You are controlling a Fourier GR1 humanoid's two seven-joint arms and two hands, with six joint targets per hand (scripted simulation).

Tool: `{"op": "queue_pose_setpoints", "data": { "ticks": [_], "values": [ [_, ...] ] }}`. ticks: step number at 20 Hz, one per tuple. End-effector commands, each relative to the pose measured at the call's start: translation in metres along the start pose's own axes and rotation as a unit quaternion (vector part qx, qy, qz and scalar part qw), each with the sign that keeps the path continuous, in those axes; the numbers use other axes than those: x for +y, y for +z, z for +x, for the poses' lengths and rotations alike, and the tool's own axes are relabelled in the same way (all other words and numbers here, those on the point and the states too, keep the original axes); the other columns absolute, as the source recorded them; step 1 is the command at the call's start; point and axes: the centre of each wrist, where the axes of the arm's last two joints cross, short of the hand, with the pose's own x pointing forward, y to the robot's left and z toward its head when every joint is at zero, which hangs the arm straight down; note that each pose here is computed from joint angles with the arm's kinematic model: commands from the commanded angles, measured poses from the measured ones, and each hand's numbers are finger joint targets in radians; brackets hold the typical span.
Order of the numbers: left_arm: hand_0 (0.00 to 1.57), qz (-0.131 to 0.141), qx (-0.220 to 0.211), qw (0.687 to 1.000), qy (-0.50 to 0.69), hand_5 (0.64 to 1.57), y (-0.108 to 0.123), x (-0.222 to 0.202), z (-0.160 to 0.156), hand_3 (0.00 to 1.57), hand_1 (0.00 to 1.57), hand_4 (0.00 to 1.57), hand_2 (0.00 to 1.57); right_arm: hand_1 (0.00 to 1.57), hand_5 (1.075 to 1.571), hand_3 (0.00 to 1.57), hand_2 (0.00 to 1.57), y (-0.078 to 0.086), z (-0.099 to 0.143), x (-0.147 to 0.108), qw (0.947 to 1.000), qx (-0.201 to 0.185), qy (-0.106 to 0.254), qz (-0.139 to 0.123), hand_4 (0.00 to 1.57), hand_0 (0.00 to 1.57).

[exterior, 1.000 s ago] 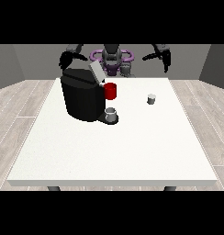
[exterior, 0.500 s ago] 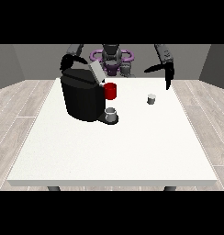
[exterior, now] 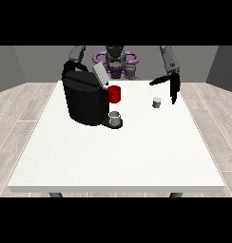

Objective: Insert the coffee pod into the coffee machine and close the lid

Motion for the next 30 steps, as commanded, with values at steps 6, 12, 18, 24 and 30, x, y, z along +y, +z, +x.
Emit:
{"op": "queue_pose_setpoints", "data": {
  "ticks": [6, 12, 18, 24, 30],
  "values": [
    [0.00, -0.021, 0.006, 0.997, -0.073, 1.571, -0.019, -0.001, 0.007, 0.00, 0.00, 0.00, 0.46, 0.00, 1.571, 0.00, 0.00, -0.010, -0.017, -0.006, 0.9996, 0.016, 0.020, -0.015, 0.41, 0.00],
    [0.81, -0.006, 0.060, 0.993, -0.100, 1.571, -0.005, -0.008, -0.039, 0.50, 0.81, 0.00, 0.85, 0.00, 1.571, 0.00, 0.00, -0.012, 0.007, 0.007, 0.9997, 0.021, 0.015, -0.002, 0.39, 0.00],
    [0.60, -0.027, 0.052, 0.986, -0.158, 1.571, -0.010, 0.008, -0.034, 0.47, 0.60, 0.00, 0.72, 0.00, 1.571, 0.00, 0.00, -0.004, -0.006, 0.013, 0.9996, 0.026, 0.012, 0.002, 0.48, 0.00],
    [0.67, -0.012, 0.037, 0.976, -0.212, 1.571, -0.017, 0.005, -0.031, 0.55, 0.67, 0.00, 0.81, 0.00, 1.571, 0.00, 0.00, -0.009, -0.003, 0.006, 0.9997, 0.024, 0.010, 0.002, 0.52, 0.00],
    [0.84, 0.014, 0.010, 0.976, -0.216, 1.571, -0.020, -0.031, -0.036, 0.74, 0.84, 0.39, 0.97, 0.00, 1.571, 0.00, 0.00, -0.004, -0.015, -0.002, 0.9996, 0.024, -0.008, -0.009, 0.51, 0.00]
  ]
}}
